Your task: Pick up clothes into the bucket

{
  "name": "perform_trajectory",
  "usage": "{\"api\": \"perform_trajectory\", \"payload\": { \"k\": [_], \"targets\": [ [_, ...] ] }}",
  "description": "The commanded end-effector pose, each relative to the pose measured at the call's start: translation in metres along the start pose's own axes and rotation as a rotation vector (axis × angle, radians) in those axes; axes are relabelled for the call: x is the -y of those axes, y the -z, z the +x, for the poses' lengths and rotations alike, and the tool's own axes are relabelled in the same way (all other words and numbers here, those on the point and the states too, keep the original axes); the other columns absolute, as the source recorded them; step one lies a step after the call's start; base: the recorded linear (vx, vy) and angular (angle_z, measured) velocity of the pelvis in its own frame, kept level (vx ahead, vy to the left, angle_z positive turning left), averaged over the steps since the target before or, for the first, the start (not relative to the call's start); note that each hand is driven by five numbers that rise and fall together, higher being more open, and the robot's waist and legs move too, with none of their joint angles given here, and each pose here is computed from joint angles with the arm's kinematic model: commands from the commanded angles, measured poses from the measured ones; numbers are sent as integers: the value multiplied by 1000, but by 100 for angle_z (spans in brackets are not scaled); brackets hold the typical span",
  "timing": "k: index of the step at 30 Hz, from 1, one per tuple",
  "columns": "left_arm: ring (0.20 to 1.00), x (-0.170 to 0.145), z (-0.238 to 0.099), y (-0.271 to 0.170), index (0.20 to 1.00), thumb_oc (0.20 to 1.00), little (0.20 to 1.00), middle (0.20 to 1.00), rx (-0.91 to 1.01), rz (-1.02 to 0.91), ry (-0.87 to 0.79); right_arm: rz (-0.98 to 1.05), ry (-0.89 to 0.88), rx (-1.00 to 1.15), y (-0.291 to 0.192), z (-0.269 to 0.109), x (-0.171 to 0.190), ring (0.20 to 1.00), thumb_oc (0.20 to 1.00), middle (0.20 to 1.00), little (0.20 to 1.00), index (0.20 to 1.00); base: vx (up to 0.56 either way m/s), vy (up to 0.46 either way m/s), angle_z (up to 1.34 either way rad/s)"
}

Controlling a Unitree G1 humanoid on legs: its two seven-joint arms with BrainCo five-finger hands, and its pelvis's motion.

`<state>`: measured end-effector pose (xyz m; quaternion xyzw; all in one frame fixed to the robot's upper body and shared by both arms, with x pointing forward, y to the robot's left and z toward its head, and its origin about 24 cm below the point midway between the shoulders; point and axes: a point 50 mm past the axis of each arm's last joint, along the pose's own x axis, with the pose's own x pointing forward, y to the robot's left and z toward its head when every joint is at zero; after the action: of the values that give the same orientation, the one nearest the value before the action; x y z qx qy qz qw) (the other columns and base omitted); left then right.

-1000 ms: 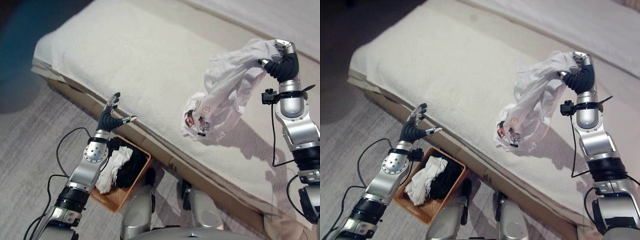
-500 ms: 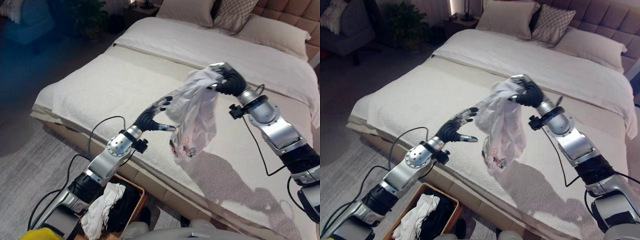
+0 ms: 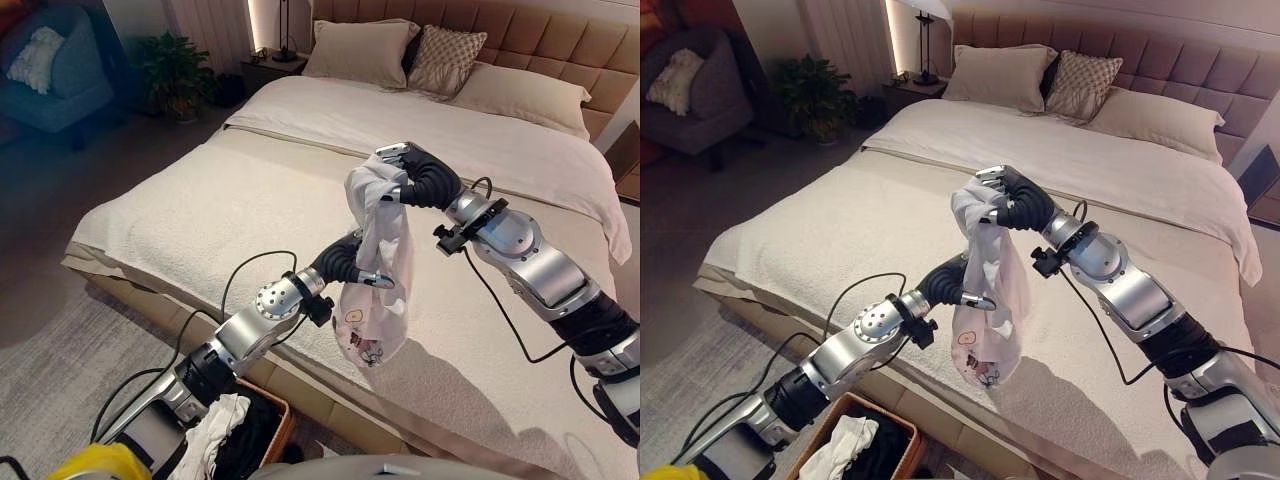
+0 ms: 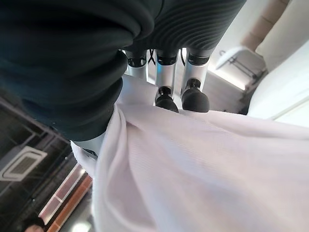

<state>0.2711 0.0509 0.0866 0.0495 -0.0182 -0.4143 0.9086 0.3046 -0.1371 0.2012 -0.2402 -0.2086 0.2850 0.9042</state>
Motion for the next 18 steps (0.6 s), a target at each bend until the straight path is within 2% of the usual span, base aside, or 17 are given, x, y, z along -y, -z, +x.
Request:
{"api": "perform_trajectory", "payload": {
  "k": [1, 4, 5, 6, 13, 14, 15, 16, 17, 18],
  "targets": [
    [1000, 17, 14, -1, 1000, 1000, 1000, 1000, -6, -4, 110, 89, 42, 260, -47, 6, 5, 200, 200, 200, 200, 200, 0, 0, 0],
    [1000, 16, 16, 2, 1000, 1000, 1000, 1000, -17, 12, 91, 169, 55, 256, -41, 2, 2, 200, 200, 200, 200, 200, 5, 5, 3],
    [931, 16, 16, 2, 931, 931, 931, 931, -17, 12, 91, 169, 55, 256, -41, 2, 2, 200, 200, 200, 200, 200, -2, 9, 5],
    [200, 18, 16, 9, 200, 200, 200, 200, -37, -17, 82, 226, 54, 271, -41, 1, -1, 200, 200, 200, 200, 200, -5, 9, 4],
    [200, 19, 8, 20, 200, 200, 200, 200, -53, -110, 43, 293, 85, 265, -34, -4, -4, 200, 200, 200, 200, 200, 16, 3, 1],
    [200, 17, 5, 22, 200, 200, 200, 200, -58, -107, 32, 295, 96, 260, -32, -7, -3, 288, 288, 288, 288, 288, 0, 0, 0],
    [200, 12, 2, 21, 200, 200, 200, 200, -55, -79, 10, 292, 108, 258, -31, -8, -3, 564, 564, 564, 564, 564, 0, 0, 0],
    [200, 6, -1, 21, 200, 200, 200, 200, -51, -44, -18, 289, 123, 256, -30, -11, -2, 768, 768, 768, 768, 768, 0, 0, 0],
    [200, 0, -6, 21, 200, 200, 200, 200, -49, -1, -51, 285, 140, 250, -27, -15, -1, 903, 903, 903, 903, 903, 0, 0, 0],
    [200, -3, -8, 21, 200, 200, 200, 200, -47, 9, -73, 285, 151, 248, -26, -17, 0, 918, 918, 918, 918, 918, 0, 0, 0]
  ]
}}
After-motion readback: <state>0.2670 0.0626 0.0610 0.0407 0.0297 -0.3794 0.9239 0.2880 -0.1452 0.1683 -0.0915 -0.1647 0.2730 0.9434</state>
